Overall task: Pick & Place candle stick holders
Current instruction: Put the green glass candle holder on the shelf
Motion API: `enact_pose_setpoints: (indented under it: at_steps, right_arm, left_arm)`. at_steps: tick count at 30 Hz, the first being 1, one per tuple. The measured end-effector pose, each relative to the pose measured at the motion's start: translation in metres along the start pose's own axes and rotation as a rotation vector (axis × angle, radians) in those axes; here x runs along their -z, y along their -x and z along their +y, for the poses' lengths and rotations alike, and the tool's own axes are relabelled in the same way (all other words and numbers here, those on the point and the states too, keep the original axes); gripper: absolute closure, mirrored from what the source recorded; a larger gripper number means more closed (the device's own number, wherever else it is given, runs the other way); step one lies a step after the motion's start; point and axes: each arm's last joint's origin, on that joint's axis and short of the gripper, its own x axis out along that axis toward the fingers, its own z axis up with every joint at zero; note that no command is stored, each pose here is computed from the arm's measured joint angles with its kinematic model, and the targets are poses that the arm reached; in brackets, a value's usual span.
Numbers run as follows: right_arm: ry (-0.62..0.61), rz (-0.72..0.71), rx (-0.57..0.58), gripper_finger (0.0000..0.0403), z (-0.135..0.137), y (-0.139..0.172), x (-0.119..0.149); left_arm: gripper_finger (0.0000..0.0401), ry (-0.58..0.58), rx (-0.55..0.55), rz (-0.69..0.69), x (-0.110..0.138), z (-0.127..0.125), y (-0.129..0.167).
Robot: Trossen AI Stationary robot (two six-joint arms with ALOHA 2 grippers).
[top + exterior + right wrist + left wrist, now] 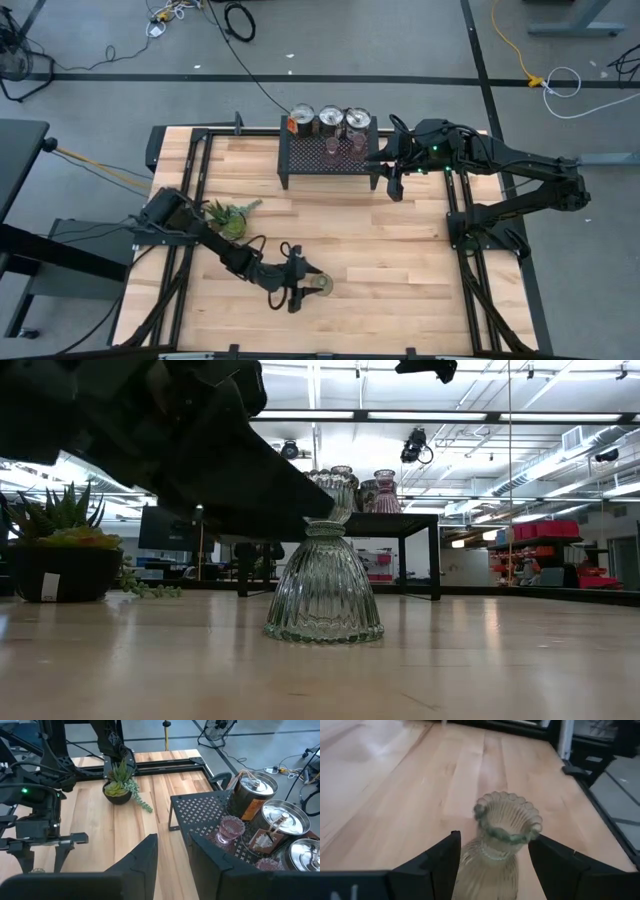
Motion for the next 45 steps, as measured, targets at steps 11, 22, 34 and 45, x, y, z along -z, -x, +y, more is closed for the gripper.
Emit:
enact_pose_setpoints:
  at_steps: [11, 22, 34, 45]
  right_arm:
    - [0.0, 0.012, 0.0, 0.0295, 0.0, 0.0, 0.001]
    - [0.0, 0.021, -0.001, 0.0295, 0.0, 0.0, 0.002]
    - [0.0, 0.021, -0.001, 0.0295, 0.0, 0.0, 0.002]
    - [0.003, 0.025, -0.001, 0.0295, 0.0, 0.0, 0.002]
  left_arm:
    - [0.0179, -0.008, 0.021, -0.034, -0.011, 0.005, -0.011]
    - [0.0259, -0.006, 0.018, -0.017, -0.014, 0.013, -0.016]
    - [0.0259, -0.031, -0.009, -0.117, -0.049, 0.026, -0.009]
    - [0.0259, -0.164, -0.231, -0.114, -0.13, 0.053, 0.066]
